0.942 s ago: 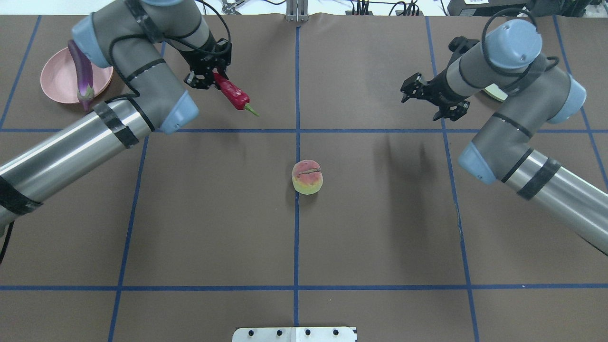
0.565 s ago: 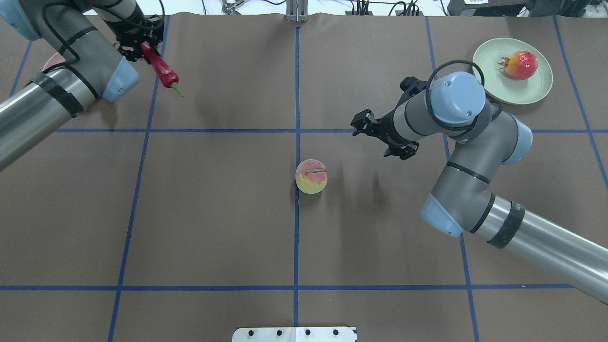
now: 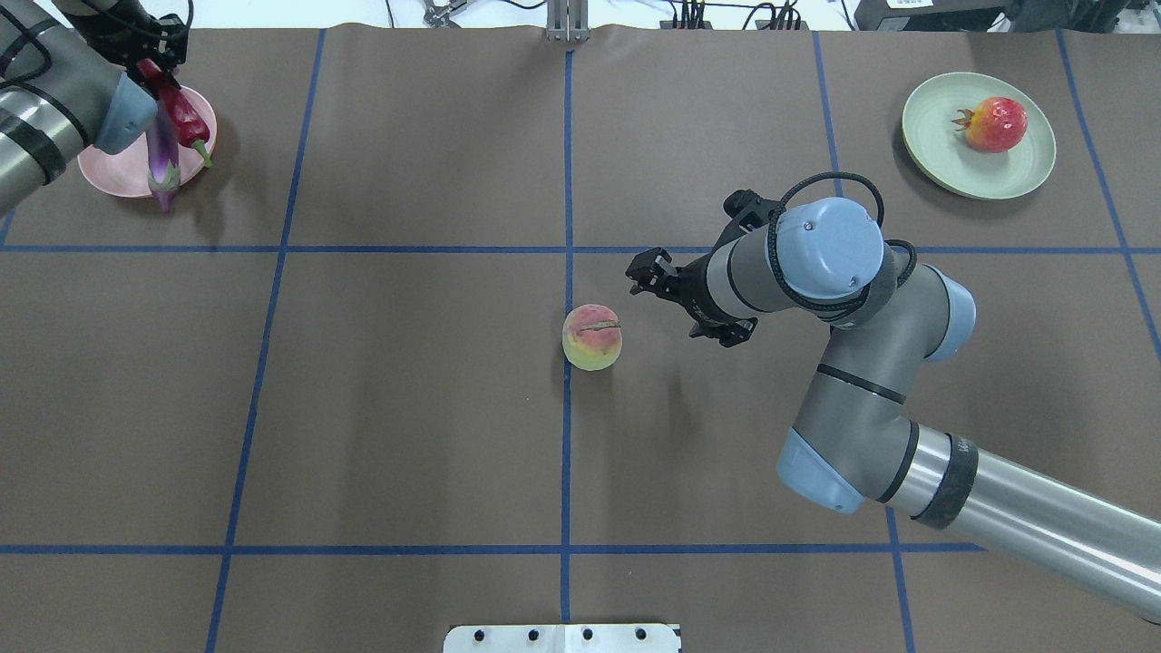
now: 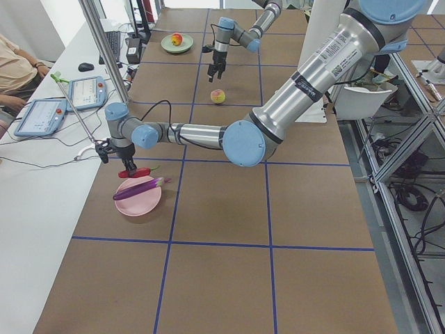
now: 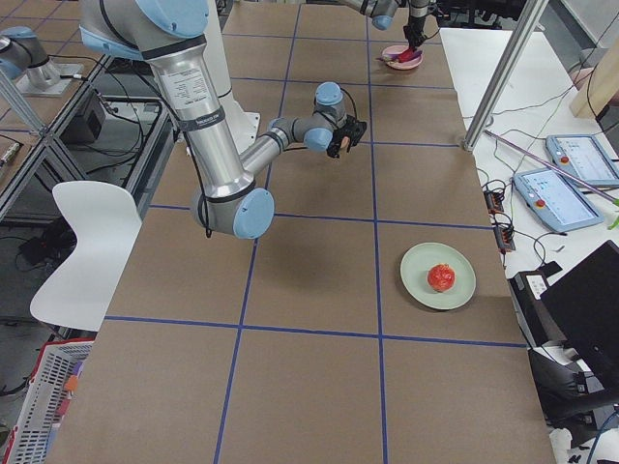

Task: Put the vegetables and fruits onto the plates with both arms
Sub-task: 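Lower the right gripper onto the peach and grasp it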

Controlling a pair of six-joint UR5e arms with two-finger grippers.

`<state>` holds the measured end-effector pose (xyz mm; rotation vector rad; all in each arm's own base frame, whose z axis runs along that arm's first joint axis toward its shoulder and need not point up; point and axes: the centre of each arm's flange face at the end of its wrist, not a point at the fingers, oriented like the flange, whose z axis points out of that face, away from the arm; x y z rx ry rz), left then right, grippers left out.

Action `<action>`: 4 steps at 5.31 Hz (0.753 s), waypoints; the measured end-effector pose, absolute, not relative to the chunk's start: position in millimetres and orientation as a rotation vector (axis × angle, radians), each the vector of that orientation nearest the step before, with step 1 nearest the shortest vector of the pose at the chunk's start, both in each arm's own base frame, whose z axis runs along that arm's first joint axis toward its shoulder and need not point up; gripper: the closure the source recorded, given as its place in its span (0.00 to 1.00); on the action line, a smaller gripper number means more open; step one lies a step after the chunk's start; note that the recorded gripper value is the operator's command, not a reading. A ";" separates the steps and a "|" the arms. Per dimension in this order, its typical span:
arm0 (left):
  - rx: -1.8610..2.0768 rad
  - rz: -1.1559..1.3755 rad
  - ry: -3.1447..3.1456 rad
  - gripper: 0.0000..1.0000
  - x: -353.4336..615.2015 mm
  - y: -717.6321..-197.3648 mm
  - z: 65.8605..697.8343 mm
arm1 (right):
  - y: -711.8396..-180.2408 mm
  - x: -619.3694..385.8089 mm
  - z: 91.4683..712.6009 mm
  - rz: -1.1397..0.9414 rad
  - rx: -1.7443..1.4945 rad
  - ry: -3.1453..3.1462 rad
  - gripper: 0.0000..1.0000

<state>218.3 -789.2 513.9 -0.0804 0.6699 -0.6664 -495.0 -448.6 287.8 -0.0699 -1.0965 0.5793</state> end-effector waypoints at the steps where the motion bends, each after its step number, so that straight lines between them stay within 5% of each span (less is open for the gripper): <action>1: -0.057 -0.631 0.674 0.00 210.4 -792.0 528.4 | -447.9 -495.7 288.4 0.580 -0.071 -1.095 0.00; 4: -0.037 -0.607 0.702 0.00 213.0 -796.4 514.6 | -440.6 -499.5 285.2 0.591 -0.084 -1.100 0.00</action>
